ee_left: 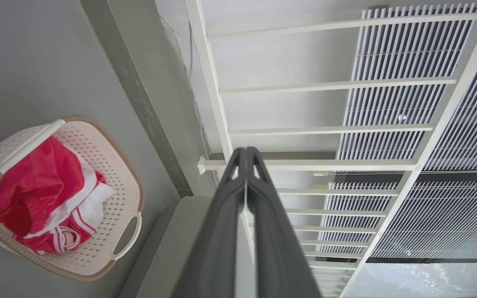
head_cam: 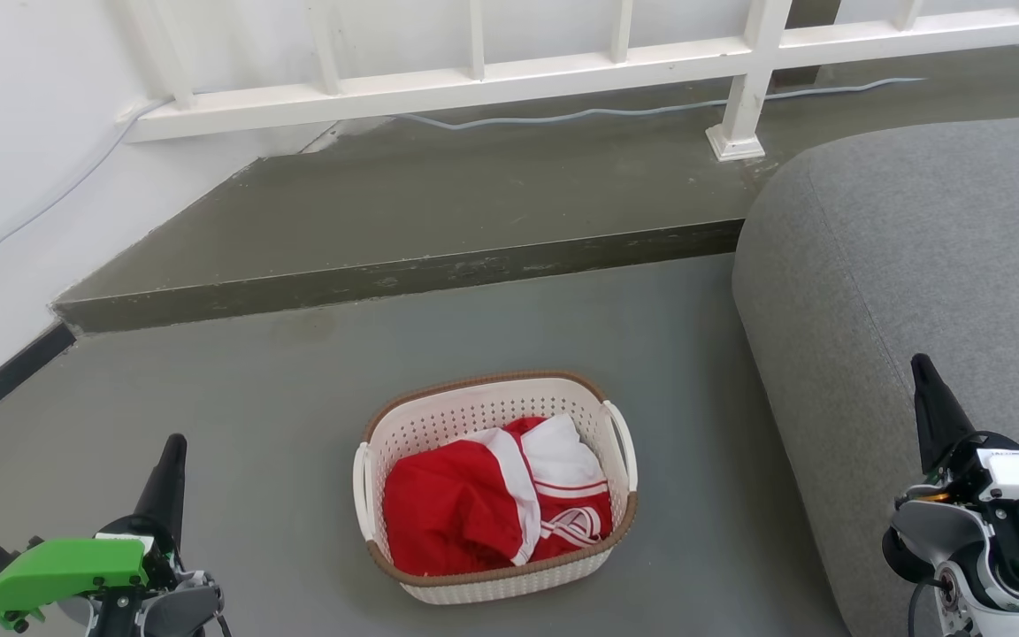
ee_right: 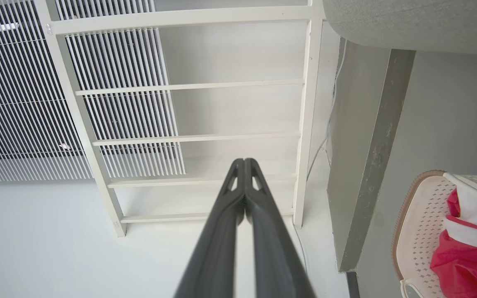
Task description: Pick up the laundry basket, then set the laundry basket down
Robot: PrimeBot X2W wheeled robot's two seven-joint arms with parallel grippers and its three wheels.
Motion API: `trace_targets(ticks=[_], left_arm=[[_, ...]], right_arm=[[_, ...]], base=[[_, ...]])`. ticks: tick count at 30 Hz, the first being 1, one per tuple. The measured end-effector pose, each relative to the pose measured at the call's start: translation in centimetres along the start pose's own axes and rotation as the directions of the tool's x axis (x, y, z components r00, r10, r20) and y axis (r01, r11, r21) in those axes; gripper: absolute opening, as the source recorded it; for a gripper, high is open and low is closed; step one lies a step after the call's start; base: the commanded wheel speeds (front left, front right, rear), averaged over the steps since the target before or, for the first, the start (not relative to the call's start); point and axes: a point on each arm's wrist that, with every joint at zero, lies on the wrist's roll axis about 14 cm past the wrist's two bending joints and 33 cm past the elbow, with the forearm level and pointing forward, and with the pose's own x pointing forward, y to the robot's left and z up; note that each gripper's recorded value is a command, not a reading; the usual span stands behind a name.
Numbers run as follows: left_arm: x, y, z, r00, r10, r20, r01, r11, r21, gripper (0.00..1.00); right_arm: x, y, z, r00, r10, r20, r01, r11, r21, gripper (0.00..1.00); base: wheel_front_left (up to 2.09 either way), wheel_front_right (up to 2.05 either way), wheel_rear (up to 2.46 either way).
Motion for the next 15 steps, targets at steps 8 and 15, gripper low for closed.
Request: trace_targets(ticks=[8, 15], left_arm=[[0.03, -0.04, -0.01, 1.0, -0.001, -0.001, 0.001, 1.0, 0.0, 0.0], [0.04, -0.07, 0.02, 1.0, -0.002, 0.0, 0.002, 1.0, 0.0, 0.0]], right_arm=[[0.0, 0.0, 0.03, 1.0, 0.0, 0.001, 0.0, 1.0, 0.0, 0.0], [0.0, 0.01, 0.03, 1.0, 0.0, -0.001, 0.0, 1.0, 0.0, 0.0]], base=[[0.0, 0.0, 0.0], [0.0, 0.0, 0.0]])
